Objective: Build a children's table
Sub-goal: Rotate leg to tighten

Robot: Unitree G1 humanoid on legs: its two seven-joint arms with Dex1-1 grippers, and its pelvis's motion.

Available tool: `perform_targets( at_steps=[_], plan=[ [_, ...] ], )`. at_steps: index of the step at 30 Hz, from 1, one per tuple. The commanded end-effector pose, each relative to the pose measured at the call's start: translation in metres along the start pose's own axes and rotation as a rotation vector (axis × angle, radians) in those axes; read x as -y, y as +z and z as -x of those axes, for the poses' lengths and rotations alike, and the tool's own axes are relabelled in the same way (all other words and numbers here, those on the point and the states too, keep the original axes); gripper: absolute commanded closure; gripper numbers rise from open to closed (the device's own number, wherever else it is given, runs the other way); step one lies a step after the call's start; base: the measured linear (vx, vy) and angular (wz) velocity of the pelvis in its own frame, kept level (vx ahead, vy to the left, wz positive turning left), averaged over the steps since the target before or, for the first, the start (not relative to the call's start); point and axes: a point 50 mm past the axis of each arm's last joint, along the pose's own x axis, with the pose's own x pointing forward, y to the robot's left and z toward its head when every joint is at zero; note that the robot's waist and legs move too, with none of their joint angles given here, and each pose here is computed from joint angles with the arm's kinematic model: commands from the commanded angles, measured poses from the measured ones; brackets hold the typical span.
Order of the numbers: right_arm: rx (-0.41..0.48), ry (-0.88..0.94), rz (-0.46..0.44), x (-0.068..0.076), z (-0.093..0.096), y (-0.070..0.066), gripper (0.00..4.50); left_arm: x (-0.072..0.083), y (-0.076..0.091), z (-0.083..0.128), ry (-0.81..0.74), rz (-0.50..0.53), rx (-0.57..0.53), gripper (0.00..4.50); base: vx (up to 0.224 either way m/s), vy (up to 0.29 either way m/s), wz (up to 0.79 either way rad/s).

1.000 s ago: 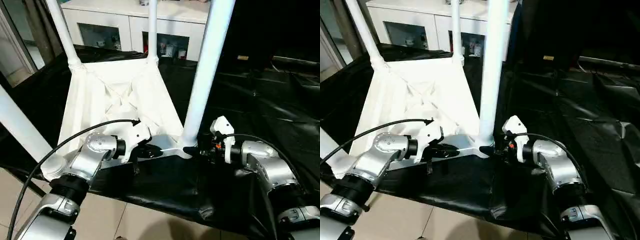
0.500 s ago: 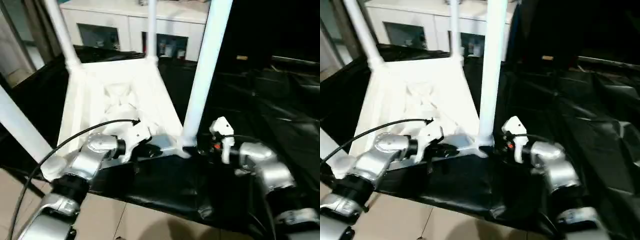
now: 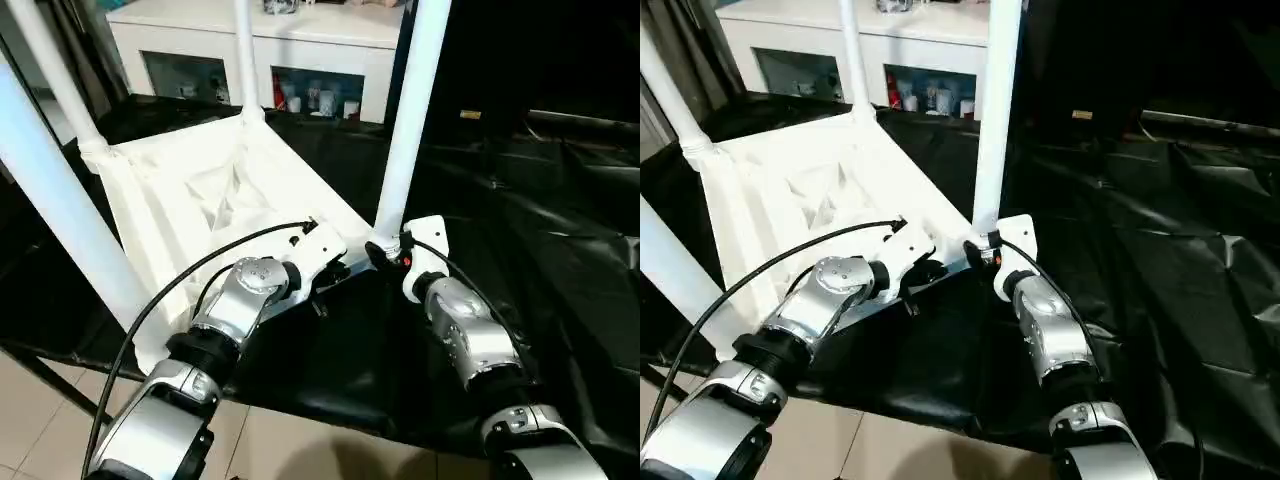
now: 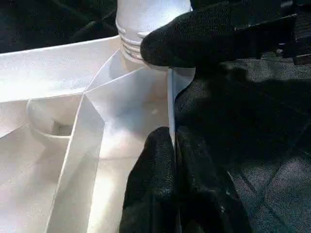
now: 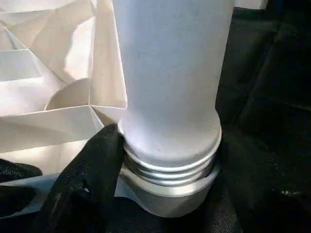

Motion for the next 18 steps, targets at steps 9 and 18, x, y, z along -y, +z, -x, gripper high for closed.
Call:
perform_targets(
  at_steps=[9,18],
  plan=[
    [-0.005,0.357,0.096,0.015,0.019,0.011,0.62,0.000,-0.003,0.018,-0.157,-0.039,0.079,4.50,0.000,0.000,0.00],
    [-0.126,0.567,0.175,0.039,0.042,0.012,0.30,0.001,-0.006,0.042,-0.316,-0.046,0.133,4.50,0.000,0.000,0.00]
  ],
)
